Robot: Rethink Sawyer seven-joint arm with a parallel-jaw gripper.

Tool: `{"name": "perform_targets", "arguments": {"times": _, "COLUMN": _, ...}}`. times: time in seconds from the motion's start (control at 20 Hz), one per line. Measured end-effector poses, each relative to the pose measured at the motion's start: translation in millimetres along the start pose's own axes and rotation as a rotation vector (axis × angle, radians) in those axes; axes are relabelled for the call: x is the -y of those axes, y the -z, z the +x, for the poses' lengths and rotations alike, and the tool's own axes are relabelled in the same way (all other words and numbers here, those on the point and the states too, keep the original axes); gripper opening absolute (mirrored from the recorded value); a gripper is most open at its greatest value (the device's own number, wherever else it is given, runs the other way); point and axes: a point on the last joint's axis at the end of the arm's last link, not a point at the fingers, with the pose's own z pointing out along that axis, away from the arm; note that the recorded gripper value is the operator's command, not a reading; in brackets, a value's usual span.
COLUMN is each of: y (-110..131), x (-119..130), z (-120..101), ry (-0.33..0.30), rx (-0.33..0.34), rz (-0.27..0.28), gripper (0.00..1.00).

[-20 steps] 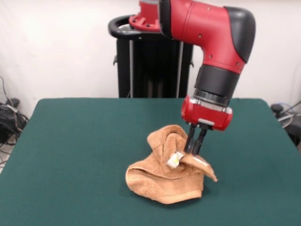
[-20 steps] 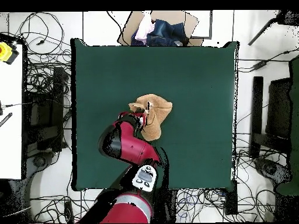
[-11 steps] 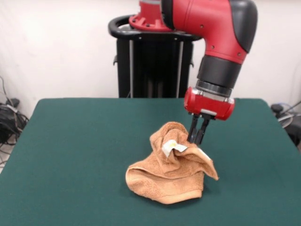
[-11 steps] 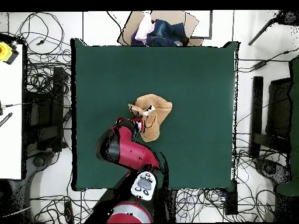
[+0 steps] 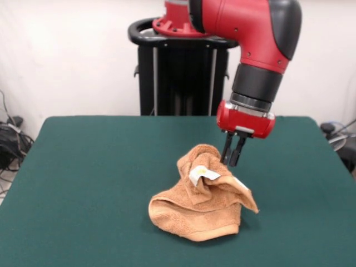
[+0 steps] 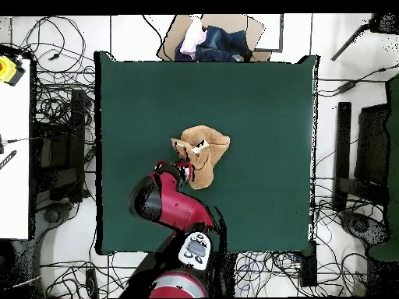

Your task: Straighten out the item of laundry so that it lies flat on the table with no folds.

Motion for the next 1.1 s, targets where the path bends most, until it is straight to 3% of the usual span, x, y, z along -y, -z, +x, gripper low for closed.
{"name": "perform_targets", "arguments": {"times": 0.6, "y": -0.8, "x": -9.4, "z": -0.5, "ry": 0.001, "rx": -0.001, "rz": -0.021, "gripper": 0.0}}
{"name": "perform_targets", "arguments": {"times": 0.65, "y": -0.7, "x": -9.5, "z": -0.6, "ry": 0.001, "rx": 0.0, "rz": -0.021, "gripper": 1.0}}
{"name": "perform_targets", "arguments": {"times": 1.1, "y": 5.4, "x": -6.5, "z": -8.8, "ry": -0.008, "rx": 0.017, "rz": -0.022, "gripper": 1.0}}
